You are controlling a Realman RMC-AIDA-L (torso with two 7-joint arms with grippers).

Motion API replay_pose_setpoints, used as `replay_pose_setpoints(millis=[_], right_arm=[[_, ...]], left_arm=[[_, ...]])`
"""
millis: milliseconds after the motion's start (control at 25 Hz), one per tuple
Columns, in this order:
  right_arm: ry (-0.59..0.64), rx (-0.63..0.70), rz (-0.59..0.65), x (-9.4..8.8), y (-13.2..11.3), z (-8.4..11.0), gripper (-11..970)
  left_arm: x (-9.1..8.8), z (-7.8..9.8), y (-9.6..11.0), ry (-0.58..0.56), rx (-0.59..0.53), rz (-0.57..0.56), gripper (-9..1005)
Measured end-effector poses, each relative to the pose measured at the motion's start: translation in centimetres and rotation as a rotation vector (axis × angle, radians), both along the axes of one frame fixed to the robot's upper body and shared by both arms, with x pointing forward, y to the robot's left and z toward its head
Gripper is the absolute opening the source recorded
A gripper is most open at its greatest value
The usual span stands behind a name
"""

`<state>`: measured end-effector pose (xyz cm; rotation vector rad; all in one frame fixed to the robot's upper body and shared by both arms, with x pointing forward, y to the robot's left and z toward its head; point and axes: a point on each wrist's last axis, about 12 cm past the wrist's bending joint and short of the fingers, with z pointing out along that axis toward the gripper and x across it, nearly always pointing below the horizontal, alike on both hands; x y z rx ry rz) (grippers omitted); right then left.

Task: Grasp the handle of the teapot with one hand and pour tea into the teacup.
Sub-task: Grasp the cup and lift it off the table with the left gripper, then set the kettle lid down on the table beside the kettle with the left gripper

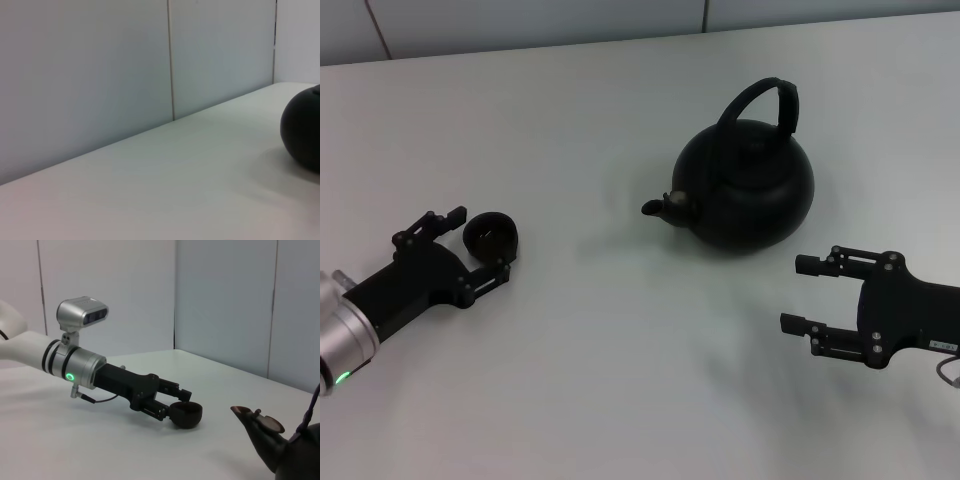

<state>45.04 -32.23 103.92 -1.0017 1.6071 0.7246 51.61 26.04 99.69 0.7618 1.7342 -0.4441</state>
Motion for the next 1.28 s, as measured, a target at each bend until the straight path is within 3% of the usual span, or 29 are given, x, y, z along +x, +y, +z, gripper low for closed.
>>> replay_pose_setpoints(millis=[1040, 1280], right_arm=[[-0.001, -0.005, -0.006, 0.1, 0.0, 0.0, 674], [-0.002, -0.003, -0.003, 0.1, 0.0, 0.0, 675]], left_arm=[[0.8, 0.2, -1.0, -0.003, 0.008, -0.018, 722], [0.9, 0.9, -3.3, -0.040, -0.034, -0.105, 692]])
